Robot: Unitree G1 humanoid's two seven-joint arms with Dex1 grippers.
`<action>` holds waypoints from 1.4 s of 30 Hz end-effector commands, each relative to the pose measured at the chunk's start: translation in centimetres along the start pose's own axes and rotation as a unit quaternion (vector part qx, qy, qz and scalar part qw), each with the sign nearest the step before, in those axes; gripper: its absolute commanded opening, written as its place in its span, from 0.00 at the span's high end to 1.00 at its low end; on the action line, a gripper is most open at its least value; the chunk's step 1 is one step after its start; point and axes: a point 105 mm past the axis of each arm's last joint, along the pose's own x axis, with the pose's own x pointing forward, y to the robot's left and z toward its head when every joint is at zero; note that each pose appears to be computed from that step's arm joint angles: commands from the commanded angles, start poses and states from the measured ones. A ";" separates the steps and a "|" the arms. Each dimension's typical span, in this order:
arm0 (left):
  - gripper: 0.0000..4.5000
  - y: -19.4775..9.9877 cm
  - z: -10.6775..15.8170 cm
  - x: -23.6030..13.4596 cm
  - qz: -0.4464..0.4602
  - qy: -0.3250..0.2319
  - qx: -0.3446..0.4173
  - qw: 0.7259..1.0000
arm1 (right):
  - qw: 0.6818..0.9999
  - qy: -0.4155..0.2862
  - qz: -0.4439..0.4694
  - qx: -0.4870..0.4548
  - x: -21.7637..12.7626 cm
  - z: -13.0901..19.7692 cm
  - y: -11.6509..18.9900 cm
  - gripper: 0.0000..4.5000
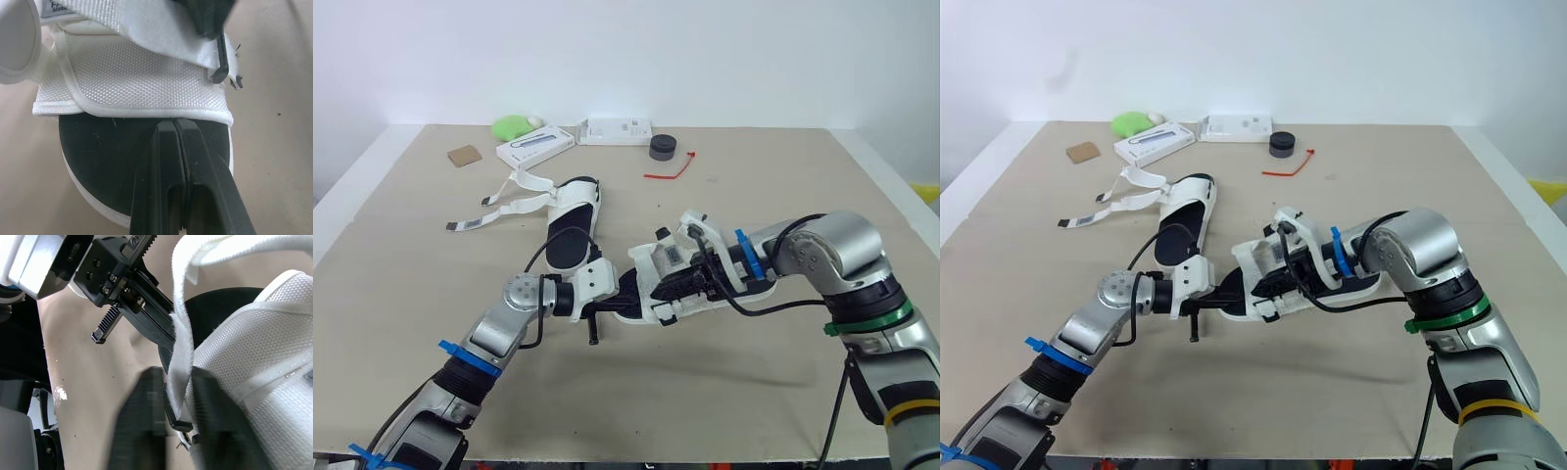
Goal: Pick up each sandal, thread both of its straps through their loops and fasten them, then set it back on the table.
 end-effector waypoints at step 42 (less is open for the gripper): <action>1.00 -0.7 -3.1 0.0 -0.005 0.057 -0.032 0.998 | 0.999 -0.001 0.001 -0.047 -0.3 -0.2 1.0 0.99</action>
